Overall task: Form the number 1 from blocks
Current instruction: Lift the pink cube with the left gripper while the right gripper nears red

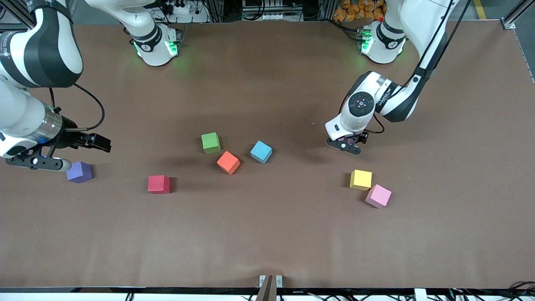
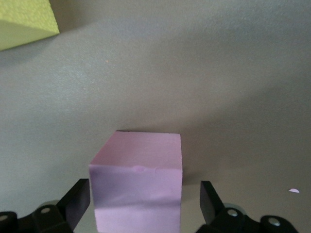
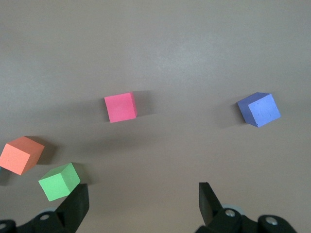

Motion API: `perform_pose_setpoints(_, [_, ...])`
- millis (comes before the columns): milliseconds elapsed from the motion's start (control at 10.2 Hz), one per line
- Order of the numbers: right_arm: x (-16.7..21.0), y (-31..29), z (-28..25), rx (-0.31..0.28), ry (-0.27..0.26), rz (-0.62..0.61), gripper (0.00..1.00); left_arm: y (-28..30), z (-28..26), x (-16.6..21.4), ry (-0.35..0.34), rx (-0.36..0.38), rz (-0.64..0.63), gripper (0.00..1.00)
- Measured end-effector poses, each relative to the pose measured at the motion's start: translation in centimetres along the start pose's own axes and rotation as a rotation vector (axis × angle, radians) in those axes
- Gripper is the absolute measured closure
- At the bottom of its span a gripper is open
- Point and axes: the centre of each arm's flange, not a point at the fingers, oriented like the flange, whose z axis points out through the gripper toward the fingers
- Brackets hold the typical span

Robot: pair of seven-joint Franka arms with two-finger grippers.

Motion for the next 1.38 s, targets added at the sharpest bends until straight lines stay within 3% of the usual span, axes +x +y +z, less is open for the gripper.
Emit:
perform_pose_setpoints(197, [-0.1, -1.1, 0.3, -0.002, -0.002, 0.034, 0.0, 0.1, 0.7, 0.0, -0.017, -0.021, -0.044, 0.33])
perform_pose_setpoints(688, [0.8, -2.7, 2.3, -0.006, -0.002, 0.053, 0.0, 2.7, -1.1, 1.1, 0.026, -0.032, -0.265, 0.35])
perform_pose_setpoints(1081, [4.7, -3.5, 7.7, 0.011, 0.087, 0.055, 0.0, 15.2, -5.9, 0.9, 0.084, -0.034, -0.361, 0.35])
perform_pose_setpoints(1376, [7.3, -4.5, 12.2, 0.026, 0.161, 0.049, 0.0, 25.5, -8.3, -1.5, 0.051, -0.072, -0.377, 0.35])
